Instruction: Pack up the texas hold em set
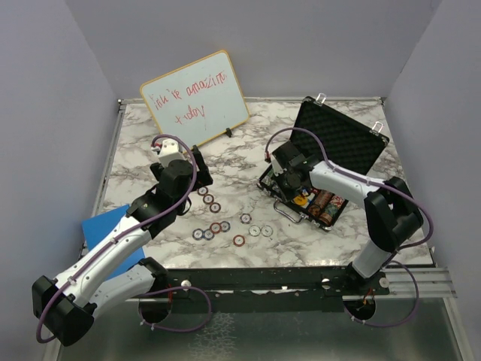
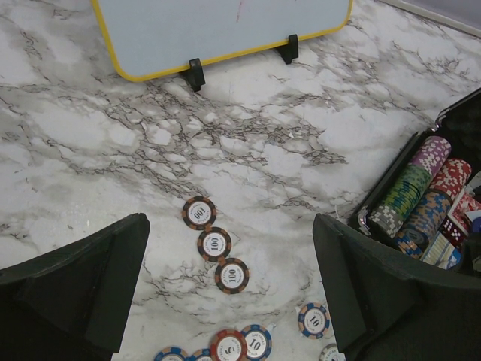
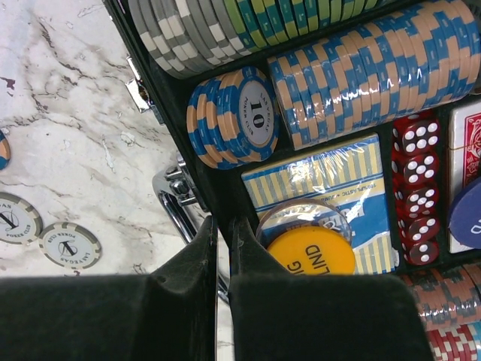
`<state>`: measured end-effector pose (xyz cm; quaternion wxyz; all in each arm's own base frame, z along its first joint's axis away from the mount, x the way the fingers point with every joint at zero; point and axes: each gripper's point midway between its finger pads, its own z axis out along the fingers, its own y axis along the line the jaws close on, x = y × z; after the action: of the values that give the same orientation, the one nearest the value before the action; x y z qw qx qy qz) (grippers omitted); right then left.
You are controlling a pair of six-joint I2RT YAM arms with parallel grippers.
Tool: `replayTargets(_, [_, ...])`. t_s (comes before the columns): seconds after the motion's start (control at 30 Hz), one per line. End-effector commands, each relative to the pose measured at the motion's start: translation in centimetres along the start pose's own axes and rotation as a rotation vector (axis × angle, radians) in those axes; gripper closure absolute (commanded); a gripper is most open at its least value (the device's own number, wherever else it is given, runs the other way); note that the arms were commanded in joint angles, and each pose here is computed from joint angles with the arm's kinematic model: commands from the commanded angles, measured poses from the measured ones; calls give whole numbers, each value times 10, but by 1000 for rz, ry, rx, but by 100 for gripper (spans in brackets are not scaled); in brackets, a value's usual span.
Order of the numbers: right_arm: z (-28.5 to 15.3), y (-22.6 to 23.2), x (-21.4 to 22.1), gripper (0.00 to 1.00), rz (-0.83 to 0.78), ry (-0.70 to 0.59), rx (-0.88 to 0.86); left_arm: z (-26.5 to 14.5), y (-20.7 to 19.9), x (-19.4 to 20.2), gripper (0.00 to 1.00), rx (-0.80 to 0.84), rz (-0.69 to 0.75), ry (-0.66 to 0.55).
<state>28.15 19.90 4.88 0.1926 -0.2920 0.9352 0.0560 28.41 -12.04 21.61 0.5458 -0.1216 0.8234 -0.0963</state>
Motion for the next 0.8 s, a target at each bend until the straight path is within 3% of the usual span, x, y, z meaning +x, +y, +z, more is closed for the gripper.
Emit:
replayTargets(0.0, [8, 2, -67, 100, 72, -178, 15, 0, 2, 1, 1, 1, -9, -7])
replayTargets(0.5, [24, 2, -131, 99, 184, -274, 33, -1, 4, 0, 1, -6, -10, -12])
replayTargets(0.77, [-4, 8, -125, 71, 143, -270, -10, -4, 3, -4, 1, -2, -14, -17])
